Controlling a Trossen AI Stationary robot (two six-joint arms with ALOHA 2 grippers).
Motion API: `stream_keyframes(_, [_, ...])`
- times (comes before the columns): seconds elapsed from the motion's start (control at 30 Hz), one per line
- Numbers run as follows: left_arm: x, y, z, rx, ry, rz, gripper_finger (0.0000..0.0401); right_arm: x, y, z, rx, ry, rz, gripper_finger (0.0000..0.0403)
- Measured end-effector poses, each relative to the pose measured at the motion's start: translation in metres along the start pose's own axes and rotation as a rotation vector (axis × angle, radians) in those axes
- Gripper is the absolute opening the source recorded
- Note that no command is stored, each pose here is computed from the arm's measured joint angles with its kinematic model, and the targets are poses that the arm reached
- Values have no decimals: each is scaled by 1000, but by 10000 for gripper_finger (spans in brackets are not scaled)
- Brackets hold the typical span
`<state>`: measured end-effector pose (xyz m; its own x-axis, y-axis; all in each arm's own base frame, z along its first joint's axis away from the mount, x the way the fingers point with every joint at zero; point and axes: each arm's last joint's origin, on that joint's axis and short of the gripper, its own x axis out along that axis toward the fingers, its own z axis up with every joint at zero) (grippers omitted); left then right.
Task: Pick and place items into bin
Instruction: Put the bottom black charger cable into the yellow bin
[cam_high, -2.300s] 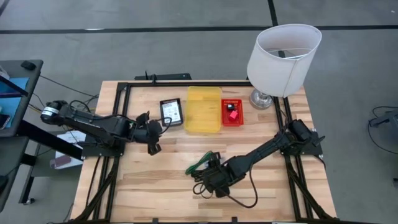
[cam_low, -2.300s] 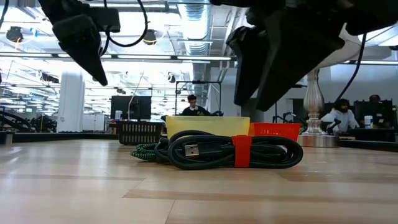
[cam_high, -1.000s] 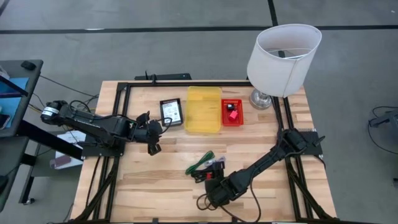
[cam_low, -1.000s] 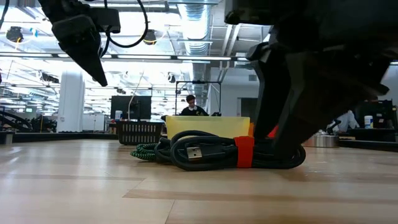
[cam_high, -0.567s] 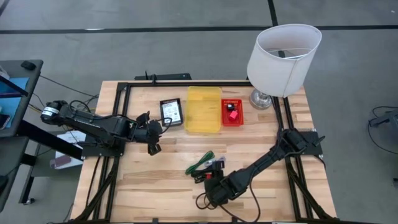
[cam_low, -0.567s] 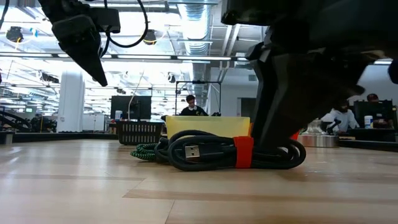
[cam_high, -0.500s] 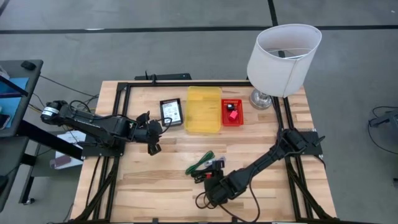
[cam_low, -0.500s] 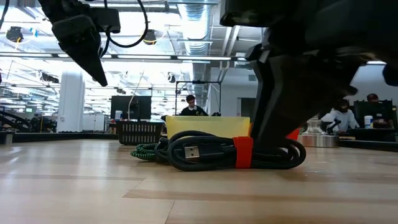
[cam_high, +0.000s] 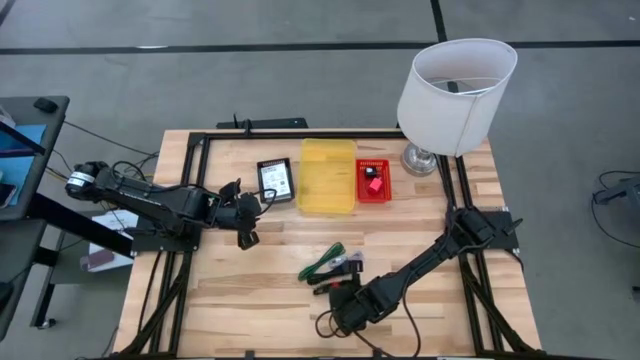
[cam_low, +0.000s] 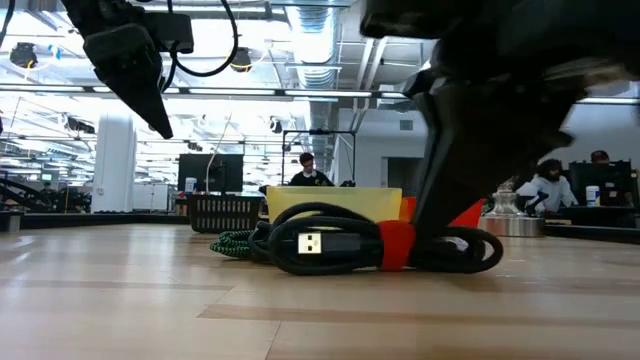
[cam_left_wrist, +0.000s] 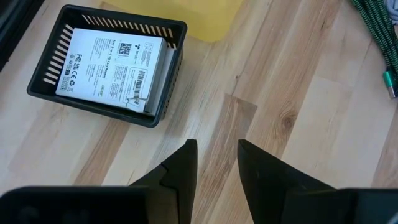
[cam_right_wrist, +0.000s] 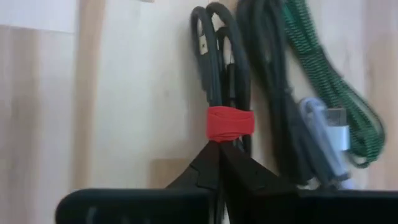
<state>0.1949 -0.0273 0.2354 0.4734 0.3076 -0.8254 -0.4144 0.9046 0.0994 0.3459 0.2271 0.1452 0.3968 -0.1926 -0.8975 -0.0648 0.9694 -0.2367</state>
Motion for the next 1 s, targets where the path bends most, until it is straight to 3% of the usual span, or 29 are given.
stream_keyframes(0.67, [0,0,0,0,0,0,107,-52,14,20,-35,-35,-50,6])
stream_keyframes(0.8, [0,0,0,0,0,0,107,-51,9,18,-35,14,-49,39])
stream_keyframes(1.0, [0,0,0,0,0,0,107,-38,2,12,-14,62,-53,127])
